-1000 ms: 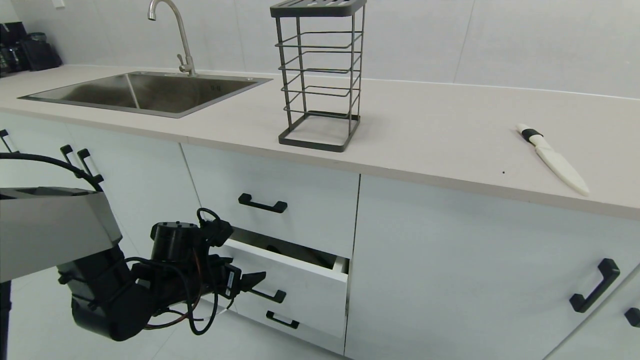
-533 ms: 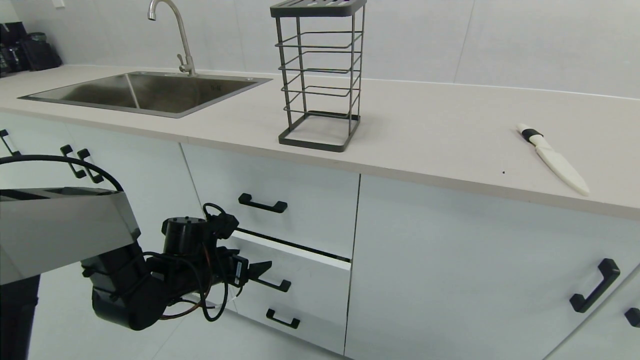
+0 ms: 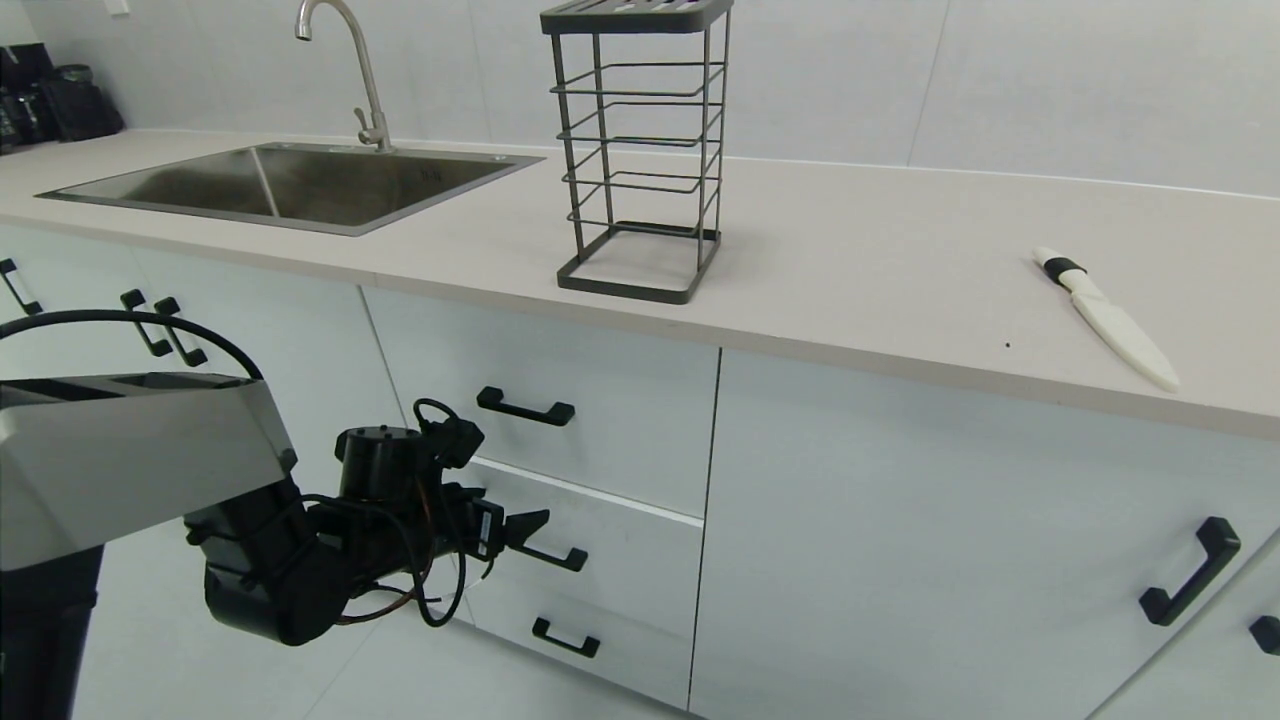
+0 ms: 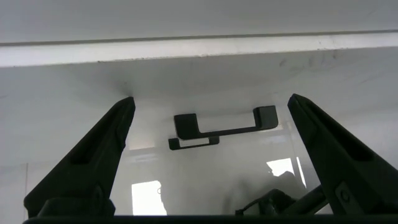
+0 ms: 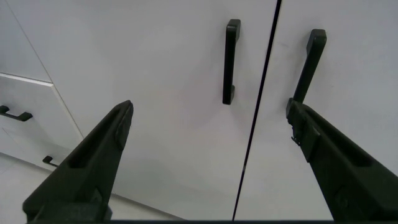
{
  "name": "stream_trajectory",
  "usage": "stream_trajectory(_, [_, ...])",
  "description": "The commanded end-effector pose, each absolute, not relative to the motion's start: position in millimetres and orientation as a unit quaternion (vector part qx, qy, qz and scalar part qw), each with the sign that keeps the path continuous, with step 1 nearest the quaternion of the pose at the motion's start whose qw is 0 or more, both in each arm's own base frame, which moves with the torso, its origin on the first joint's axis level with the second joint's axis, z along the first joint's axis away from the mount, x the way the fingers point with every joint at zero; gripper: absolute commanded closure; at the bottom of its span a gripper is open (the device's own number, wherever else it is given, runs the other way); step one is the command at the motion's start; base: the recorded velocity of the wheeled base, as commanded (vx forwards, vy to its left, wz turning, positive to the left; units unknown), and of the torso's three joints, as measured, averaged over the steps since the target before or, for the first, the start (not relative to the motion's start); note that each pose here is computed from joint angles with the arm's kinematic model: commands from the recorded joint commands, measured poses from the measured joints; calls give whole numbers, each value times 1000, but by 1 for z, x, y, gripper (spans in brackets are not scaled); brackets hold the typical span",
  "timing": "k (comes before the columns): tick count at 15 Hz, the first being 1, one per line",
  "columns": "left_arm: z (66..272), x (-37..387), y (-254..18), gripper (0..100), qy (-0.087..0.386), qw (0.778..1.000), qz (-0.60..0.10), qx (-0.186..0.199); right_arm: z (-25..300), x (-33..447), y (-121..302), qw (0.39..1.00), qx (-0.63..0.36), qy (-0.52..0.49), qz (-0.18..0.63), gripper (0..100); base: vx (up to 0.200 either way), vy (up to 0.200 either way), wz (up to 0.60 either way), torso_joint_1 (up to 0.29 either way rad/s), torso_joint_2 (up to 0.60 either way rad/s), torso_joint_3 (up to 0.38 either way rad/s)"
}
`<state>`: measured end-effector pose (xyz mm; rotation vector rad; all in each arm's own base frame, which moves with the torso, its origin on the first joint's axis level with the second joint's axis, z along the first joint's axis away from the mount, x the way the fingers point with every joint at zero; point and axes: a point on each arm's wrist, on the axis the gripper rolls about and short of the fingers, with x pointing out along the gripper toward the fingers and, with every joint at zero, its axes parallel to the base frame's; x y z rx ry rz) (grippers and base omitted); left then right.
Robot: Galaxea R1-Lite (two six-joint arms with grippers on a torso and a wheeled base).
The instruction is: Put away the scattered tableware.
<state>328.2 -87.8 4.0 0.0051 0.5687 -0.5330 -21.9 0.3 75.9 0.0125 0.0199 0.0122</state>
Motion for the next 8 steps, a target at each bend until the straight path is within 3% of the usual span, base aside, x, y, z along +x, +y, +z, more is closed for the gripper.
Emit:
stream_trajectory(1, [7,332,-88,0,268,928,-260,2,76,-22,0,1000,6,11,6,0,0,0,0,0,0,0])
stream_trajectory(5, [5,315,-91,0,282,922,-266,5,76,-22,0,1000,6,11,6,0,0,0,0,0,0,0])
stream_trajectory(8, [20,288,-90,0,285,921,-267,-1,76,-22,0,1000,6,11,6,0,0,0,0,0,0,0])
